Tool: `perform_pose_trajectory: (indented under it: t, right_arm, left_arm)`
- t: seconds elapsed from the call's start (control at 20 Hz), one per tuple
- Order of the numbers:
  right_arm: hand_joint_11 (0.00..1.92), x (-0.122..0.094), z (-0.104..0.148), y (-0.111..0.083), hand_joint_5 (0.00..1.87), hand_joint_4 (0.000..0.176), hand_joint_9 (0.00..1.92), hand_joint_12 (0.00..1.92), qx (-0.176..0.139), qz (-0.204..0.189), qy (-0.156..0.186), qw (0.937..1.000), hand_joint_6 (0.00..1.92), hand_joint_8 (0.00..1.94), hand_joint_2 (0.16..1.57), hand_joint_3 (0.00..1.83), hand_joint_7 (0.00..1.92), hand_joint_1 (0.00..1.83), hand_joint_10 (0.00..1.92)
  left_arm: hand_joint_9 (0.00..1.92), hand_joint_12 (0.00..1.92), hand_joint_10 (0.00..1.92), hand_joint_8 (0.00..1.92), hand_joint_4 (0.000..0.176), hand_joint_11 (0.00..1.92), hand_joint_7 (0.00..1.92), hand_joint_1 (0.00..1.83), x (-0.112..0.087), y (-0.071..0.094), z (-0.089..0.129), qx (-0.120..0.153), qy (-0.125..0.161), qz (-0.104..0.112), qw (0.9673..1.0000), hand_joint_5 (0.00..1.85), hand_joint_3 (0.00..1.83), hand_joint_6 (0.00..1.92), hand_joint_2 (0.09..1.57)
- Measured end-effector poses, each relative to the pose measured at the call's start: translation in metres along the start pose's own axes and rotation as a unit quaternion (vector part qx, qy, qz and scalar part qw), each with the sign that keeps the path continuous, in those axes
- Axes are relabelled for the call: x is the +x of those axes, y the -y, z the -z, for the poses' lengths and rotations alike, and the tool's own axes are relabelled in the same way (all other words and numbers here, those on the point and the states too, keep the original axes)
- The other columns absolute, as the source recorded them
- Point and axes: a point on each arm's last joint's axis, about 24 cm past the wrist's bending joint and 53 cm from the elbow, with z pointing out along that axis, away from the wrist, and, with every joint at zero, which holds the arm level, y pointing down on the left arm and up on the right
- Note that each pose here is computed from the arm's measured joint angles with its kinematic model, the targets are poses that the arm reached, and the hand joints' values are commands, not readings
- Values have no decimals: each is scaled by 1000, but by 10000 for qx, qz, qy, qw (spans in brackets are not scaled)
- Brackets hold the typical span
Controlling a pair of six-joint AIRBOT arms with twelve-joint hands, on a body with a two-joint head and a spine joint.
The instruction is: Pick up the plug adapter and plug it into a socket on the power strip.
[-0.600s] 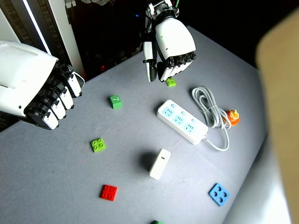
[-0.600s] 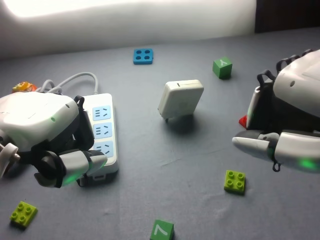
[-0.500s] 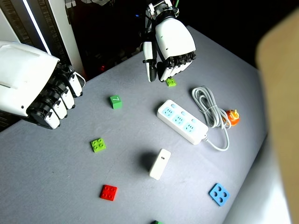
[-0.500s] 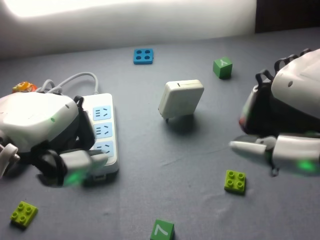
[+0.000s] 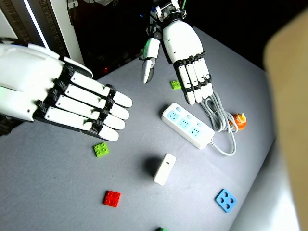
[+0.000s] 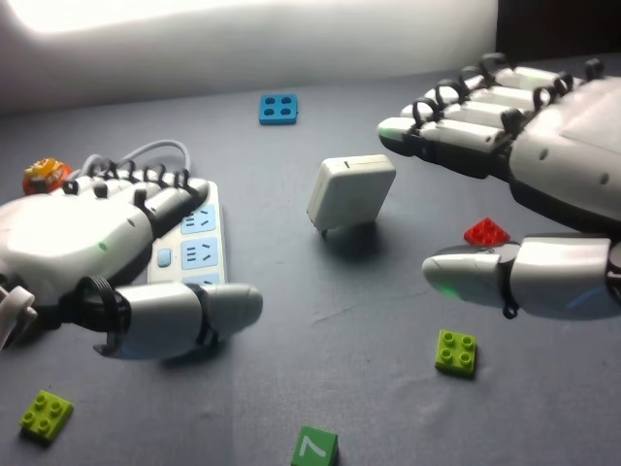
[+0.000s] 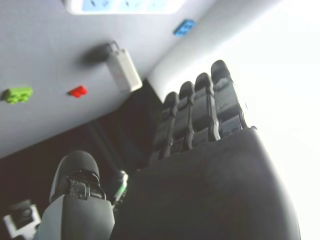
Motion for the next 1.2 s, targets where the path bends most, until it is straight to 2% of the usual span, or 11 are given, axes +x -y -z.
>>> perform_pose_trajectory:
  t: [0.15,0.25,0.5,0.6,0.7,0.85,0.95,1.0,1.1,1.15,1.2]
  right_arm:
    - [0,3,-9,12,147,0,125,468,56,-449,-247,9987,0,1,1239,0,138,301,2]
    - [0,-8,-18,17,134,0,102,455,44,-715,-248,9971,0,2,1227,0,119,346,2]
    - [0,-35,-49,26,136,0,102,467,-43,-765,-412,9962,2,1,1125,0,107,663,1]
    - [0,-39,-66,34,107,0,89,537,-7,-930,-521,9943,0,0,1088,0,88,675,2]
    - [0,-36,-83,44,112,0,75,497,88,-1017,-687,9924,5,2,1050,0,76,744,1]
    - [0,-31,-111,63,122,0,62,491,286,-1258,-928,9873,7,1,1000,0,54,880,0]
    - [0,-34,-125,73,95,0,30,410,377,-1278,-913,9869,1,2,986,0,27,906,1]
    - [0,-37,-134,78,104,0,23,396,422,-1279,-883,9869,6,5,972,0,32,992,0]
    - [0,-38,-148,86,118,0,35,479,507,-1300,-892,9862,5,4,963,0,47,1058,3]
    - [0,-26,-163,91,100,0,9,393,596,-1320,-1056,9838,2,3,993,4,18,1099,2]
    - [0,-23,-165,93,100,0,9,393,623,-1344,-1097,9829,2,3,993,4,18,1099,2]
  left_arm:
    - [23,61,9,11,0,32,30,0,12,-3,0,28,-298,-70,9995,35,4,10,1130]
    - [24,125,3,3,0,5,35,0,18,-6,1,-15,-414,-149,9990,42,1,2,1119]
    - [4,145,2,3,0,0,18,0,43,-18,6,-103,-846,-341,9958,19,2,0,1119]
    - [20,144,8,8,0,0,33,0,45,-18,6,-98,-875,-335,9956,25,3,3,1123]
    - [20,125,5,3,0,0,29,0,42,-18,5,-80,-830,-336,9959,21,1,1,1121]
    - [55,193,1,0,0,0,52,0,45,-22,-1,-144,-758,-230,9968,38,0,0,1113]
    - [27,110,3,0,0,0,41,0,60,-26,0,-215,-890,-74,9958,33,1,0,1117]
    - [31,104,4,2,0,0,44,0,68,-28,0,-266,-956,37,9951,30,2,0,1121]
    - [43,120,0,0,0,0,54,0,73,-28,0,-277,-936,101,9952,39,1,0,1131]
    - [45,129,0,0,0,0,50,0,74,-29,-3,-303,-896,131,9954,32,0,0,1127]
    - [45,129,0,0,0,0,50,0,74,-30,-3,-320,-889,157,9954,32,0,0,1127]
